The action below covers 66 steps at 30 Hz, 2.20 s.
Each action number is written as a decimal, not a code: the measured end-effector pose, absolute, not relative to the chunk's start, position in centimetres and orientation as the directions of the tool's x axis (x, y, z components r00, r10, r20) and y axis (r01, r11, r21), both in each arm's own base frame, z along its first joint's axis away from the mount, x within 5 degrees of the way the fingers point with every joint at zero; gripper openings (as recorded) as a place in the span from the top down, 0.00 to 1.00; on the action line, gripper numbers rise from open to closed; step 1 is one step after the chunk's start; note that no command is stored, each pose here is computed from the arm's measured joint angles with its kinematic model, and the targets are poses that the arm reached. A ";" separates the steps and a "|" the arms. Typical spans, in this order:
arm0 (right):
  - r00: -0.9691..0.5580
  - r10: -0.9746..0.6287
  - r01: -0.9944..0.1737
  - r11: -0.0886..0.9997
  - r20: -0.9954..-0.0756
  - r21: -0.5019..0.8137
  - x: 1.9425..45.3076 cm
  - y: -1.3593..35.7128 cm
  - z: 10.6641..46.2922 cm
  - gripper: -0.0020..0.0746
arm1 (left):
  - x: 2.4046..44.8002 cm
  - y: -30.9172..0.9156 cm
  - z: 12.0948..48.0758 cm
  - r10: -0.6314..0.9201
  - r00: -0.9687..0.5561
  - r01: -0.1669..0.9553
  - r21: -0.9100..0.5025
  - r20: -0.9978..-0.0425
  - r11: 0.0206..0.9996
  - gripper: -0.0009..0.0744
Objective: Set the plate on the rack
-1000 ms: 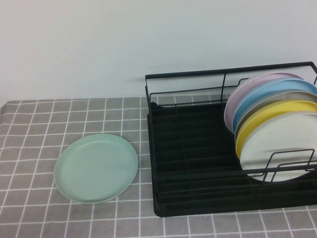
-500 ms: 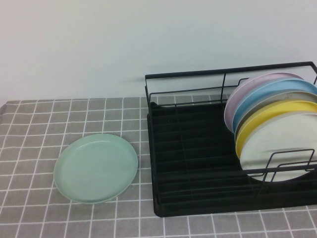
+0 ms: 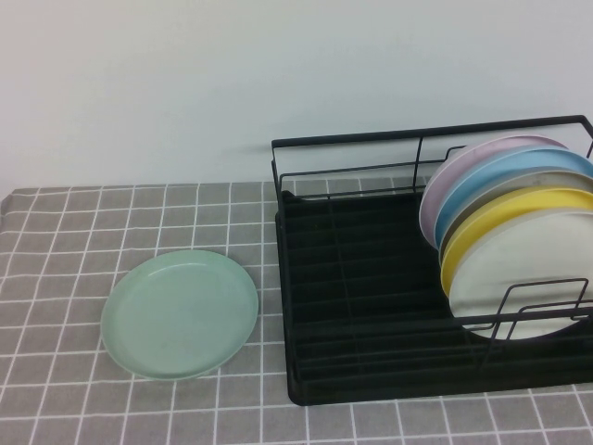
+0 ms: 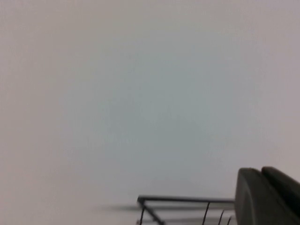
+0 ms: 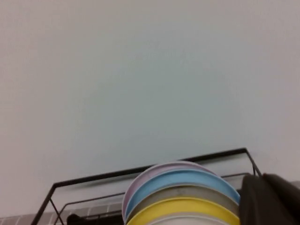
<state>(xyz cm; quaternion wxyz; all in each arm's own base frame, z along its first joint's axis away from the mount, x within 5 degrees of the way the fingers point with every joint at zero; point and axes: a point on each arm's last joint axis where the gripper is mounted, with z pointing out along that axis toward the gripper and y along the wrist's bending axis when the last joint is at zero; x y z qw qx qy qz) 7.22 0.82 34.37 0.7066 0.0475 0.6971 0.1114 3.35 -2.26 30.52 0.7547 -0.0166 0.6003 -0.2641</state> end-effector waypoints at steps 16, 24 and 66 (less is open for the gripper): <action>-0.211 0.242 -0.181 0.943 -0.947 0.281 9.2 2.1 33.8 0.98 | 12.6 -3.1 32.1 -0.131 -0.207 0.278 -0.187 -0.969 0.942 0.99; -0.319 0.054 -0.280 0.948 -0.946 0.148 8.9 2.8 32.6 0.98 | 18.5 -3.6 34.3 -0.022 -0.385 0.315 -0.153 -0.923 0.937 0.99; -0.629 -0.188 -0.627 0.696 -0.754 0.350 20.4 6.2 32.4 0.98 | 31.3 1.9 23.9 -0.127 -0.876 0.051 -0.350 -0.466 0.935 0.63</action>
